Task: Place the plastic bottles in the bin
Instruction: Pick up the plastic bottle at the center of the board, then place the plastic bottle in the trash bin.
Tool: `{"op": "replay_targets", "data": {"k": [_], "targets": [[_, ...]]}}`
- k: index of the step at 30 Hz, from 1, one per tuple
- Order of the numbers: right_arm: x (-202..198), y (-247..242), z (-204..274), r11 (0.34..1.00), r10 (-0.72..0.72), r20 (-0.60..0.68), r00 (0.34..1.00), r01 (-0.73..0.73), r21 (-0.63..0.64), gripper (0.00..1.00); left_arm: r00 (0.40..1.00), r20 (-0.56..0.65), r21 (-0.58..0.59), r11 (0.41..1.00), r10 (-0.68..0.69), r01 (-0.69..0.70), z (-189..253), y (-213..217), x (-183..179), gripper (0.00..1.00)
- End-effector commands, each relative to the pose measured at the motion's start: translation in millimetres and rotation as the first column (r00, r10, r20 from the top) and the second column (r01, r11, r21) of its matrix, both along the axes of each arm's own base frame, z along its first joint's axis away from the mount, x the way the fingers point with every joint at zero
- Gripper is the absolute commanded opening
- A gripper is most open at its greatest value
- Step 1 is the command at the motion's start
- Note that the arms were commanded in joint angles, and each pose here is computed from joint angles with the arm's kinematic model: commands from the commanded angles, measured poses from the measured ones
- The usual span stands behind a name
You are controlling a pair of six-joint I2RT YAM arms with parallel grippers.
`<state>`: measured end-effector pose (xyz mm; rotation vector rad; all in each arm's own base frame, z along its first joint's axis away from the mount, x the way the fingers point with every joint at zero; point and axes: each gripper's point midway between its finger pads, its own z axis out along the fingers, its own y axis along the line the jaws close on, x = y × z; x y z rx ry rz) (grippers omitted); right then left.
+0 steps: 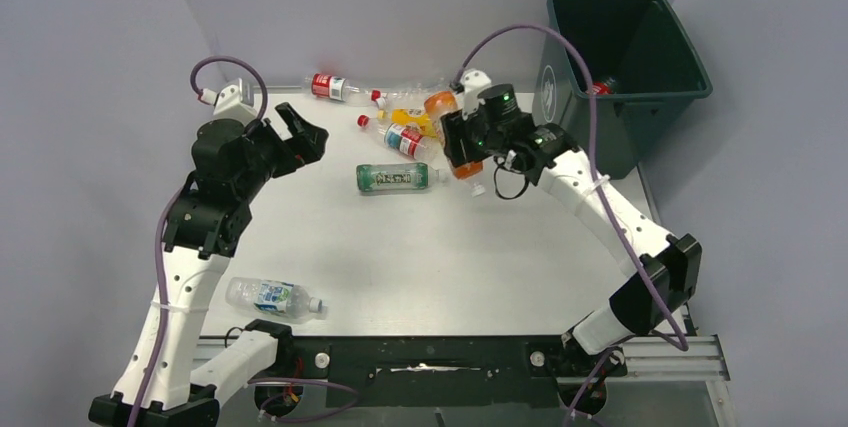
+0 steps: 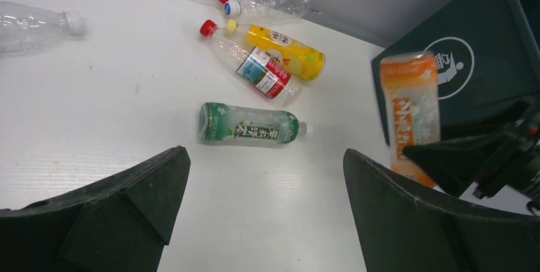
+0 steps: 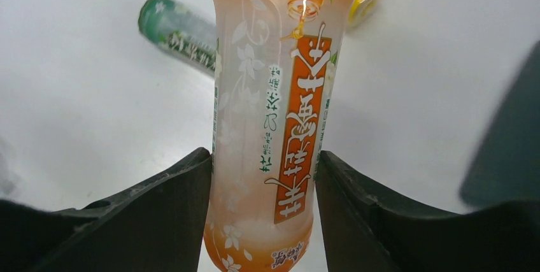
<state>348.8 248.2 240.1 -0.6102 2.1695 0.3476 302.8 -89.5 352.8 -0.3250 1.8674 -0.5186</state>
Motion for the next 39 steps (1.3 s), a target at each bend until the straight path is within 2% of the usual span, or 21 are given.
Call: {"op": "replay_targets", "data": {"k": [1, 7, 12, 16, 22, 27, 32, 34, 37, 39], "targets": [[31, -43, 95, 0.994, -0.089, 0.196, 0.977, 0.074, 0.081, 0.56, 0.997, 0.069, -0.025, 0.999, -0.019, 0.02, 16, -4, 7, 0.93], [70, -117, 193, 0.953, -0.283, 0.378, 0.881, 0.214, 0.214, 0.57, 0.998, 0.061, -0.036, 0.999, -0.033, 0.036, 12, -7, 9, 0.93], [86, -179, 252, 0.899, -0.424, 0.494, 0.759, 0.286, 0.331, 0.57, 0.997, 0.059, -0.049, 0.997, -0.048, 0.051, 10, -11, 9, 0.93], [102, -228, 271, 0.85, -0.518, 0.514, 0.684, 0.345, 0.399, 0.58, 0.997, 0.056, -0.058, 0.996, -0.061, 0.064, 8, -13, 9, 0.93], [124, -280, 274, 0.804, -0.592, 0.511, 0.623, 0.414, 0.426, 0.58, 0.996, 0.051, -0.062, 0.995, -0.07, 0.073, 7, -15, 10, 0.93], [146, -302, 254, 0.783, -0.616, 0.462, 0.637, 0.433, 0.447, 0.58, 0.996, 0.053, -0.071, 0.995, -0.072, 0.076, 6, -16, 11, 0.93], [163, -304, 229, 0.782, -0.615, 0.419, 0.668, 0.447, 0.435, 0.59, 0.996, 0.051, -0.075, 0.994, -0.073, 0.077, 5, -17, 13, 0.93], [167, -304, 220, 0.784, -0.612, 0.401, 0.682, 0.453, 0.425, 0.67, 0.996, 0.049, -0.075, 0.994, -0.075, 0.078, 4, -17, 13, 0.93], [167, -304, 214, 0.782, -0.614, 0.384, 0.69, 0.462, 0.419, 0.88, 0.996, 0.048, -0.076, 0.994, -0.075, 0.079, 4, -17, 13, 0.93], [164, -301, 217, 0.788, -0.604, 0.388, 0.696, 0.45, 0.42, 0.93, 0.996, 0.047, -0.078, 0.994, -0.077, 0.08, 3, -18, 14, 0.93]]}}
